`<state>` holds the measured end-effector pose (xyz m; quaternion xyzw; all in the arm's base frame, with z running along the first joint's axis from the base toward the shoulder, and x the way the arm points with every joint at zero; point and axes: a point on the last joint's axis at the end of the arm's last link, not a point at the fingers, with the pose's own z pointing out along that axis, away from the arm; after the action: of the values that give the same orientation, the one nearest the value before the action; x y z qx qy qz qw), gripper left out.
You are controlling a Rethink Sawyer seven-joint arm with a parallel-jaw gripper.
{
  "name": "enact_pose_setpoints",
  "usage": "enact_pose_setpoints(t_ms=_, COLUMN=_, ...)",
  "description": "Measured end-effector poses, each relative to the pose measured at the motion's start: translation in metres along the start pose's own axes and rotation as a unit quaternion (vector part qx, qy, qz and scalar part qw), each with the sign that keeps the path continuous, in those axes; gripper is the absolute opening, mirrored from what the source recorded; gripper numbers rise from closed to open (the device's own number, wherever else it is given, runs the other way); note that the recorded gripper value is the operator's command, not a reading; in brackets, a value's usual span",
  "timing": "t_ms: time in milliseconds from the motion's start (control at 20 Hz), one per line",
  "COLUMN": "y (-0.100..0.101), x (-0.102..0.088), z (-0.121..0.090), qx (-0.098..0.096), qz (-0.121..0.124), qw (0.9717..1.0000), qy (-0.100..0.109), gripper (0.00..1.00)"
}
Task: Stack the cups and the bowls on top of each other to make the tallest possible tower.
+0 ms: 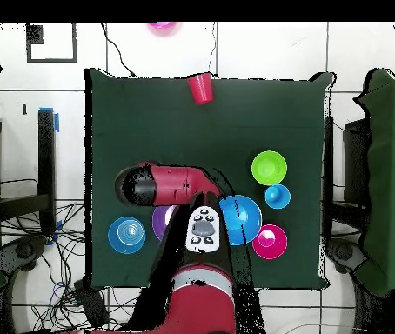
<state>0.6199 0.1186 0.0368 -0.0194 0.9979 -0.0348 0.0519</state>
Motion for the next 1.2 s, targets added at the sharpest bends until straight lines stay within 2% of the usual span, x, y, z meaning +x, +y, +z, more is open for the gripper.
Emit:
enact_pose_setpoints(t_ms=300, y=-0.016, x=0.003, z=-0.014, qx=0.002, qz=-0.003, qw=1.0000, qy=-0.005, gripper=1.00)
enact_pose_setpoints(t_ms=350, y=-0.024, x=0.004, z=-0.021, qx=0.005, qz=-0.003, qw=0.9999, qy=-0.009, gripper=1.00)
enact_pose_setpoints(t_ms=650, y=-0.043, x=0.003, z=-0.039, qx=0.014, qz=-0.007, qw=0.9997, qy=-0.021, gripper=1.00)
enact_pose_setpoints(t_ms=1200, y=-0.086, x=-0.003, z=-0.058, qx=0.029, qz=-0.007, qw=0.9987, qy=-0.041, gripper=1.00)
